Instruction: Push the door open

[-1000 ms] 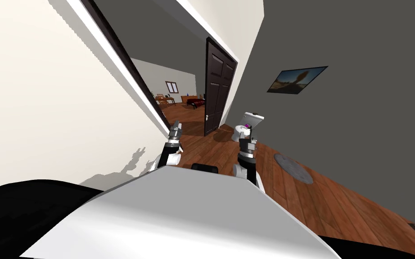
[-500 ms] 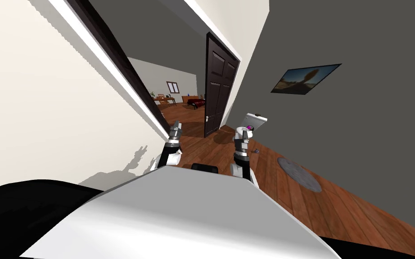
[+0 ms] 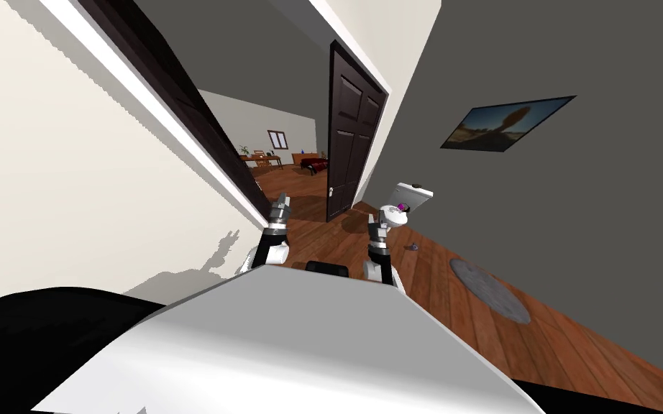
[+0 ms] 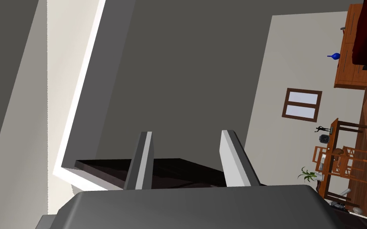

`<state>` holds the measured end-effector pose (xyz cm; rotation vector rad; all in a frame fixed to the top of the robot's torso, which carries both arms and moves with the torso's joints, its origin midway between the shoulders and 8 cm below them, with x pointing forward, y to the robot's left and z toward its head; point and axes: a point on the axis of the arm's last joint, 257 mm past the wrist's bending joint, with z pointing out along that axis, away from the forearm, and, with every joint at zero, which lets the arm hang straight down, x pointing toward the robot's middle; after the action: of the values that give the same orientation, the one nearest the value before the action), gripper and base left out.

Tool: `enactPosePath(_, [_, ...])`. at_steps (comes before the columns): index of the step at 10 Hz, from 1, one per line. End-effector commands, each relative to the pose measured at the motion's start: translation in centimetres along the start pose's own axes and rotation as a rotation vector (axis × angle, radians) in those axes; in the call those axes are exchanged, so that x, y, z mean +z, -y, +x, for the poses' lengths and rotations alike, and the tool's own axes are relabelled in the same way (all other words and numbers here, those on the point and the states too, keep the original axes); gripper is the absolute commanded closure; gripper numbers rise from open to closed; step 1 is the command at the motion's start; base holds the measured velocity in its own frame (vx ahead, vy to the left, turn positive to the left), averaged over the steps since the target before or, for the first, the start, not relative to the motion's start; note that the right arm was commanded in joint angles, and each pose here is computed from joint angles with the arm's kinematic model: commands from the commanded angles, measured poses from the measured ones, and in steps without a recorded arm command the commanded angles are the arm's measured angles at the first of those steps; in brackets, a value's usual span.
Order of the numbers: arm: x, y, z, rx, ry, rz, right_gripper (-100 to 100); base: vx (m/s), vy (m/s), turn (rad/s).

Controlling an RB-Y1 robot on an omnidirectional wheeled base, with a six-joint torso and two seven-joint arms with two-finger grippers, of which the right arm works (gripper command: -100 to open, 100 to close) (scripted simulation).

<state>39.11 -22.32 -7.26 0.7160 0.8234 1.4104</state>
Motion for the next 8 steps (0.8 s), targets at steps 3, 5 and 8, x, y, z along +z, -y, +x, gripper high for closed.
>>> enactPosePath(3, [-0.40,2.2,1.5,0.028,-0.032,0.034,-100,0.122,-0.023,0.036])
enactPosePath(5, [-0.71,3.6,2.6,0.046,-0.053,0.057,-100,0.109,-0.020,0.040])
enactPosePath(8, [-1.21,5.5,4.2,0.070,-0.082,0.089,-100,0.134,-0.018,0.039])
